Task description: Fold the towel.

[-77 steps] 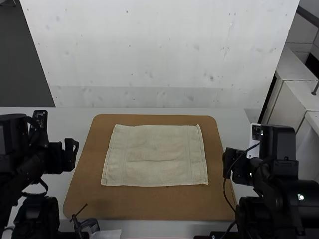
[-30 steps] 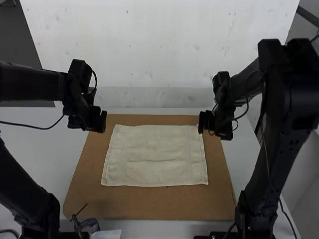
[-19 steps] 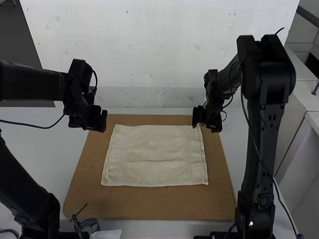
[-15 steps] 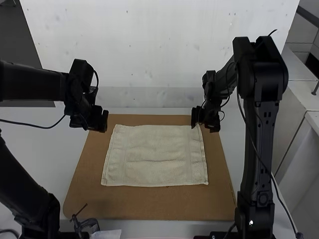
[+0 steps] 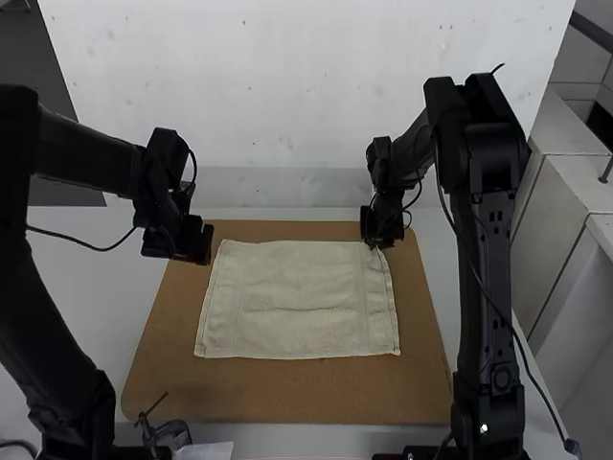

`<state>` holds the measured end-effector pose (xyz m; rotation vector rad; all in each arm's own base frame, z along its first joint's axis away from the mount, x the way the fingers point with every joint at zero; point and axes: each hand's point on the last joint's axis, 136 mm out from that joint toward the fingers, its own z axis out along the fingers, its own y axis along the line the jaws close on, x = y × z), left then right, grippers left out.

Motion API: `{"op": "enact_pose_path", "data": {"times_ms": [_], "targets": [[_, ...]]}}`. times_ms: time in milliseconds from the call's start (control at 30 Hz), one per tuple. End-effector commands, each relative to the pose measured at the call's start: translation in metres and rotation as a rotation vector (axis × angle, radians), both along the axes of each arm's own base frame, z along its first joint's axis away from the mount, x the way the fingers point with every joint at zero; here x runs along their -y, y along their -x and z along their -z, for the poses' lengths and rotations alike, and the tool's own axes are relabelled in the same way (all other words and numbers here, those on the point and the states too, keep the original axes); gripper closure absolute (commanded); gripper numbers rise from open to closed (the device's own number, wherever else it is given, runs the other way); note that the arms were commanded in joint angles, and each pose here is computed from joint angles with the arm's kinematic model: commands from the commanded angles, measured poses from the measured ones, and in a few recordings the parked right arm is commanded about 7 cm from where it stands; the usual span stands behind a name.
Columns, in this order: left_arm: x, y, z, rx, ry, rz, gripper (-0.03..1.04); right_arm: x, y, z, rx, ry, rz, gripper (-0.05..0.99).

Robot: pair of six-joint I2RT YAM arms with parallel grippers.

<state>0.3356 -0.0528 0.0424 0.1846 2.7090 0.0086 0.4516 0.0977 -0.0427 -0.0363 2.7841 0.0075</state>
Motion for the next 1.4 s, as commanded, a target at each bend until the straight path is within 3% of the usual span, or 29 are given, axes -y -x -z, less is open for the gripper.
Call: {"op": "enact_pose_path", "data": {"times_ms": [0,267,467,700,933,1000,1100,1167,1200,1367], "targets": [[0.006,-0.022,-0.002,0.006,0.029,-0.001,0.05,-0.001,0.014,0.026,-0.062,0.049,-0.012,0.92],[0.025,-0.058,0.022,-0.043,0.017,-0.006,0.06,0.004,0.018,0.027,-0.071,0.053,-0.001,0.92],[0.038,-0.091,0.039,-0.063,0.018,-0.043,0.06,0.007,0.020,0.027,-0.067,0.054,0.003,0.92],[0.031,-0.119,0.063,-0.100,-0.003,-0.163,0.07,0.010,0.025,0.031,-0.074,0.058,0.003,0.92],[0.031,-0.125,0.083,-0.151,0.007,-0.179,0.13,0.006,0.024,0.026,-0.057,0.055,-0.008,0.92],[0.039,-0.120,0.092,-0.193,0.043,-0.164,0.25,0.006,0.027,0.024,-0.053,0.060,-0.011,0.92],[0.049,-0.111,0.097,-0.244,0.098,-0.142,0.65,0.006,0.029,0.019,-0.042,0.061,-0.014,0.92],[0.051,-0.104,0.100,-0.266,0.087,-0.131,0.95,0.010,0.029,0.014,-0.027,0.077,-0.020,0.92],[0.053,-0.101,0.099,-0.272,0.089,-0.126,1.00,0.011,0.027,0.012,-0.017,0.079,-0.019,0.92],[0.063,-0.091,0.086,-0.251,0.082,-0.096,1.00,0.013,0.025,0.005,-0.003,0.074,-0.019,0.92]]}}
